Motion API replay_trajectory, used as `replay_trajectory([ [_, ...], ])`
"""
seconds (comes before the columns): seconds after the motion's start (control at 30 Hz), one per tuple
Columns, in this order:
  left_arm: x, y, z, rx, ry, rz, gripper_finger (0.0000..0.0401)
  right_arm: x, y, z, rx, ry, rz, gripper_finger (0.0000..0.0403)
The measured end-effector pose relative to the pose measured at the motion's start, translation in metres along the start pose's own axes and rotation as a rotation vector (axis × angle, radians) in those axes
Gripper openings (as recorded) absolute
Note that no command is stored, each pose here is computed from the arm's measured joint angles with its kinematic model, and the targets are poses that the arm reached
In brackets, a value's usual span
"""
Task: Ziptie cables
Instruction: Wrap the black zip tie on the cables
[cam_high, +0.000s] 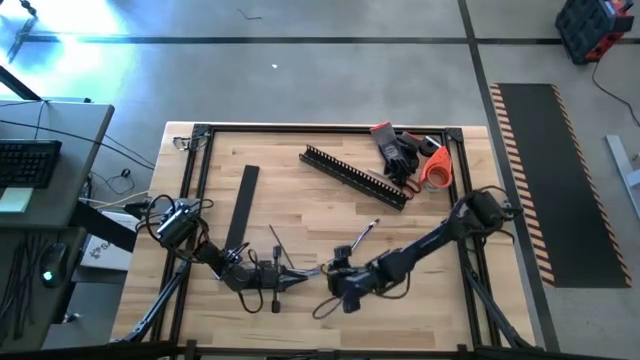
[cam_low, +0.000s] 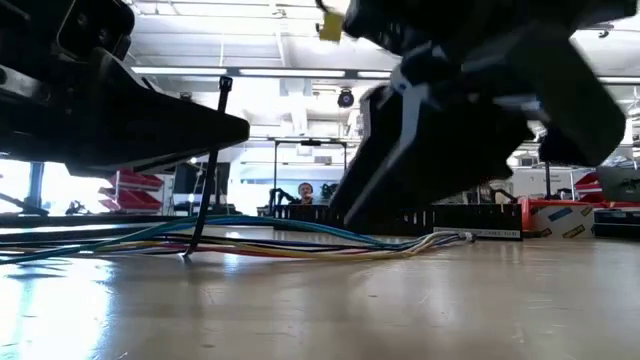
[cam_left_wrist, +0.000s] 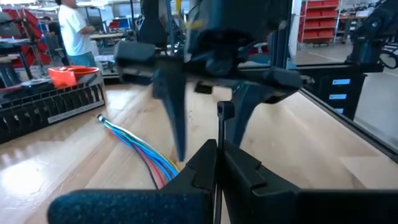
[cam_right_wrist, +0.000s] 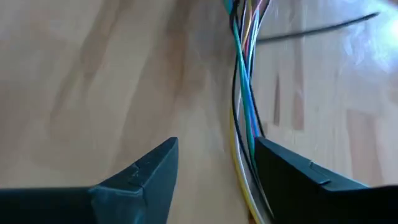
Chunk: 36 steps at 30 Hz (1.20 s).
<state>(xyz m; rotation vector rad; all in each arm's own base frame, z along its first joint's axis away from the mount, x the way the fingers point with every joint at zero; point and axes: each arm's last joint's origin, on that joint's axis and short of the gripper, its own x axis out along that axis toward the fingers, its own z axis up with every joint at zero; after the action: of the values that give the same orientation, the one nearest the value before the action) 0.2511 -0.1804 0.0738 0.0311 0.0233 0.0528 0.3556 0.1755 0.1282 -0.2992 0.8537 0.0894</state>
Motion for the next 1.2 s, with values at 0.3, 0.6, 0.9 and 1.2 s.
replay_trajectory([
  [0.3, 0.004, 0.003, 0.001, -0.066, -0.004, 0.018, 0.0000, 0.018, -0.038, -0.013, -0.096, 0.055, 0.074, 0.0258],
  [0.6, 0.021, 0.016, 0.003, -0.073, -0.015, -0.024, 0.0000, 0.031, -0.065, -0.036, 0.005, -0.002, 0.258, 0.0098],
  [0.9, 0.049, 0.060, 0.003, -0.067, -0.015, -0.094, 0.0000, 0.035, -0.073, -0.057, 0.279, -0.163, 0.133, 0.0004],
  [1.2, 0.088, 0.099, 0.018, 0.010, -0.116, -0.299, 0.0000, 0.027, -0.086, -0.066, 0.495, -0.152, -0.151, 0.0001],
])
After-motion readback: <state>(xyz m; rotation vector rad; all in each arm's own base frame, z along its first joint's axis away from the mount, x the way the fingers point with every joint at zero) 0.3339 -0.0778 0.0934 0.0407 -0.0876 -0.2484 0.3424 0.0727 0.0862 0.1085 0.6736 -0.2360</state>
